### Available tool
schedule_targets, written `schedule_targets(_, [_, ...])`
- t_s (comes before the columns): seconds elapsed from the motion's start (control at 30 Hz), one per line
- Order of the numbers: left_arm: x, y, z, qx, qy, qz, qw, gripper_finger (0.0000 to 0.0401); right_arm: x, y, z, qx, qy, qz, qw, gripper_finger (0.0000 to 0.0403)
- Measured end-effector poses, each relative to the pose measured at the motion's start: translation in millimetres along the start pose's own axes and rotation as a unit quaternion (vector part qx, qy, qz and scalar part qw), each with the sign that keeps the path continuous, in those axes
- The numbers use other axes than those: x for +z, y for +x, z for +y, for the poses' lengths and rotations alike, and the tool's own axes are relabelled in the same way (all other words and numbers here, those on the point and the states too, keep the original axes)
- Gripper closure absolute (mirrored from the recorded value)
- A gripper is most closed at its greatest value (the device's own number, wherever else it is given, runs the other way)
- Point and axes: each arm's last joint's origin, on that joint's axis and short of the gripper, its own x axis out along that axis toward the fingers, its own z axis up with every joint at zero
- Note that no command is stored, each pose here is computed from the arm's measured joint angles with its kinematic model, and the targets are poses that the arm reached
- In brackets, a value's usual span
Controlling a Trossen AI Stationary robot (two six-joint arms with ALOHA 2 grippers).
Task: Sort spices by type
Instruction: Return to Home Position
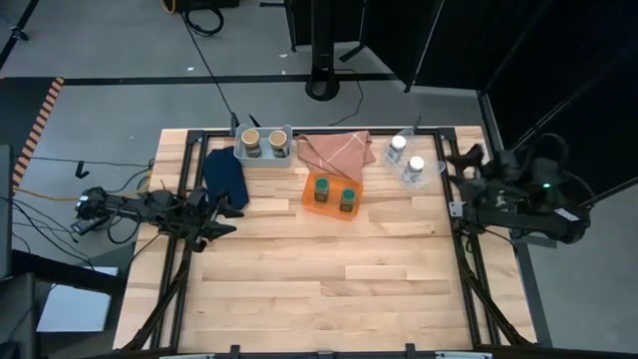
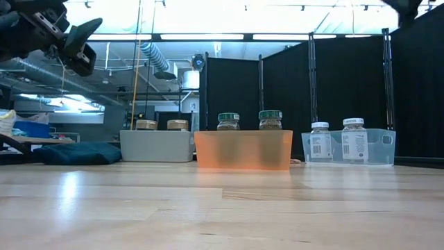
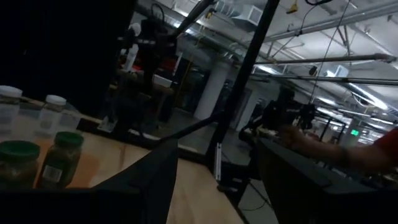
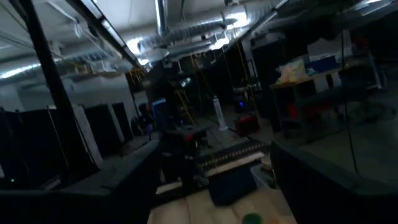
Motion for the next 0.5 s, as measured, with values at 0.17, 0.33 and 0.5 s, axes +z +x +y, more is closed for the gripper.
schedule_targets(0.17, [7, -1, -6, -0.059, 0.012, -0.024, 0.998, 0.0177, -24, 5, -7, -0.006, 0.015, 0.013, 1.000, 0.0094])
schedule_targets(0.33, [10, -2, -10, -0.114, 0.026, -0.029, 0.993, 0.0177, -58, 21, -17, 0.000, 0.030, 0.022, 0.999, 0.0095])
schedule_targets(0.5, [9, -2, -10, -0.112, 0.022, -0.022, 0.993, 0.0177, -92, 33, -25, 0.041, 0.037, -0.004, 0.998, 0.0096])
